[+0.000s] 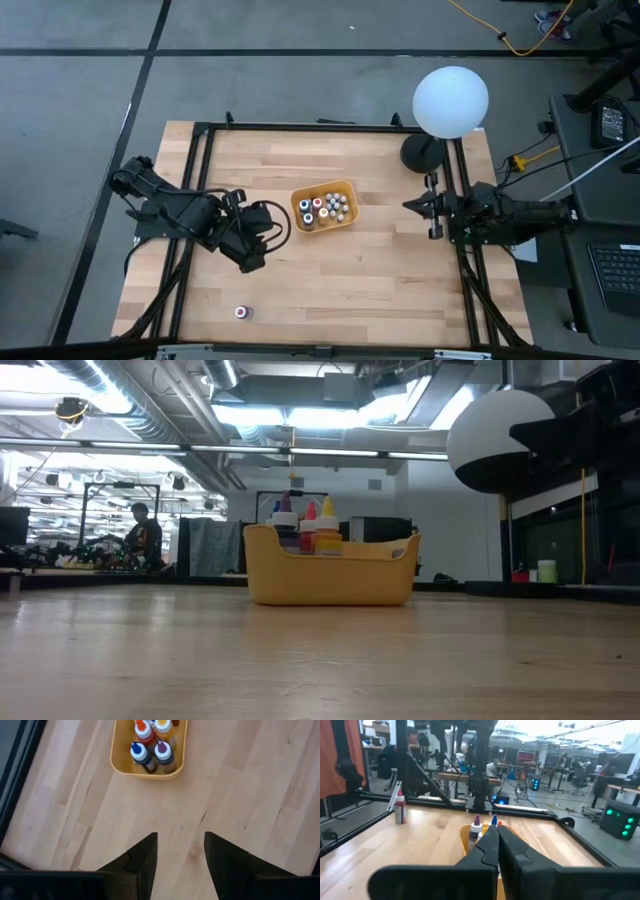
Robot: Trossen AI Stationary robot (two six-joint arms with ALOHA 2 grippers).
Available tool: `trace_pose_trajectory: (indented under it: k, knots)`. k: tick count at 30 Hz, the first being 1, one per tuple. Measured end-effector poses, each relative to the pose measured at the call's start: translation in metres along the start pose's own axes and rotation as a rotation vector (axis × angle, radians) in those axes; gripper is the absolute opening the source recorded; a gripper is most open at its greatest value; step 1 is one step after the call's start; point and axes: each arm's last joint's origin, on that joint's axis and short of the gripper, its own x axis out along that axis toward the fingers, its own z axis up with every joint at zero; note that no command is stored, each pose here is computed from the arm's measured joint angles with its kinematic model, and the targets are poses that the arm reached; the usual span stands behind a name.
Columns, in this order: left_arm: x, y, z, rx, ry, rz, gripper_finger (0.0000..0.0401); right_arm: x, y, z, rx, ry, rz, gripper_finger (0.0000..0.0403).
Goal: Pick & Place food coloring
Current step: Put the pink food coloring bottle into the yellow bin
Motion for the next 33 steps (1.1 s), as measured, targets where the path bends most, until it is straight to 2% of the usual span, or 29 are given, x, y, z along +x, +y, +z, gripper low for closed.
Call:
trace_pose_trajectory:
  k: [5, 11, 17, 23, 29, 33]
  knots:
    - [-0.001, -0.003, -0.002, 0.008, -0.002, -0.013, 0.0150, 0.000, 0.001, -0.007, 0.002, 0.069, 0.021, 0.0010]
    - [0.000, -0.021, -0.008, 0.056, -0.020, -0.116, 0.0152, 0.000, 0.001, -0.007, -0.024, 0.067, 0.022, 0.0006]
    - [0.028, -0.056, -0.044, 0.070, 0.087, -0.227, 0.0161, 0.000, 0.002, -0.007, -0.005, 0.062, 0.037, 0.0009]
    - [0.050, -0.080, -0.081, 0.016, 0.165, -0.310, 0.0170, 0.000, 0.001, -0.007, 0.002, 0.065, 0.017, 0.0013]
    - [0.060, -0.095, -0.099, 0.015, 0.192, -0.415, 0.0181, 0.000, 0.001, -0.007, 0.021, 0.072, 0.005, 0.0039]
    - [0.063, -0.100, -0.110, 0.055, 0.209, -0.427, 0.0191, 0.000, 0.001, -0.007, 0.021, 0.072, 0.004, 0.0043]
